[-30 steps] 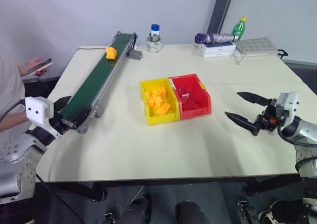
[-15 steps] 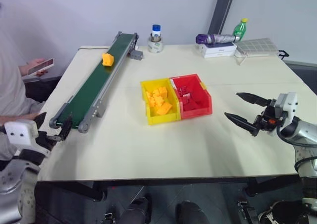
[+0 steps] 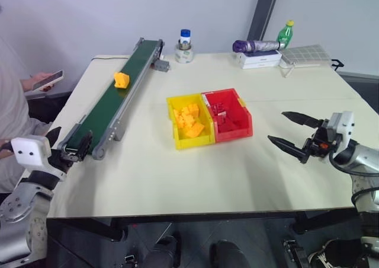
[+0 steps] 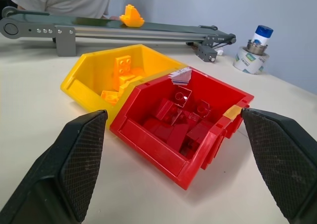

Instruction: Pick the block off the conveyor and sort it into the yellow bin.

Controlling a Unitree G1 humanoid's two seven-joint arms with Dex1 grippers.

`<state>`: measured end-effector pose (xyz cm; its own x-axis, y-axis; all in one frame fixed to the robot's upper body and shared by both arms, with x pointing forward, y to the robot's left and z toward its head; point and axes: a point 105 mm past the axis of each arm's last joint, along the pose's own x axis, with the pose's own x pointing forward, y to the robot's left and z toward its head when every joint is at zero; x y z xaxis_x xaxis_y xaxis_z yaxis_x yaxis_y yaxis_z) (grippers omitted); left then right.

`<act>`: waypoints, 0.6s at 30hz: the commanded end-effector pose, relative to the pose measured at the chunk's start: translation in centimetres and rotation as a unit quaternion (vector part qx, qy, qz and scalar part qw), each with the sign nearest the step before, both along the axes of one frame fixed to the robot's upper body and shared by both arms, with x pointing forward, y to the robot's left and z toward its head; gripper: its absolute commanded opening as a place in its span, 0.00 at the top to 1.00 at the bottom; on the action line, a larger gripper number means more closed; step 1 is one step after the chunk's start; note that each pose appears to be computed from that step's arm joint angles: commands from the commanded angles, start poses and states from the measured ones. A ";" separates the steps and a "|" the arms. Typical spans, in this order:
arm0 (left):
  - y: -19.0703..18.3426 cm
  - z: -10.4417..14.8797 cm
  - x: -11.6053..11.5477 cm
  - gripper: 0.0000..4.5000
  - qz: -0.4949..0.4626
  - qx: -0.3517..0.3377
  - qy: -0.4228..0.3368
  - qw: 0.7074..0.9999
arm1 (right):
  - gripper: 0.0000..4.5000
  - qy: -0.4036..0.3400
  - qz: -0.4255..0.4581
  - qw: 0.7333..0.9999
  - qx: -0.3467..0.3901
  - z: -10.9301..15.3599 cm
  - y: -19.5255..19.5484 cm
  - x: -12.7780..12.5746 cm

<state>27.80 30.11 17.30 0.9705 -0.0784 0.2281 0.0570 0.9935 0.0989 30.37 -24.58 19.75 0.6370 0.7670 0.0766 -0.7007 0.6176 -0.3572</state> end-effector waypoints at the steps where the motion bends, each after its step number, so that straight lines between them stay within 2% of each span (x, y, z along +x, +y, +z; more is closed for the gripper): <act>1: 0.3 1.0 0.0 0.01 0.006 0.010 -0.014 1.000 | 0.00 -0.025 0.004 1.000 0.000 1.0 0.2 -0.1; 14: 0.2 1.1 1.0 0.01 0.009 0.012 -0.003 1.000 | 0.00 -0.026 0.005 1.000 0.000 1.0 0.2 -0.1; 18: -0.5 1.8 2.5 0.01 0.003 0.013 0.003 1.000 | 0.00 -0.026 0.005 1.000 -0.002 1.0 0.3 -0.1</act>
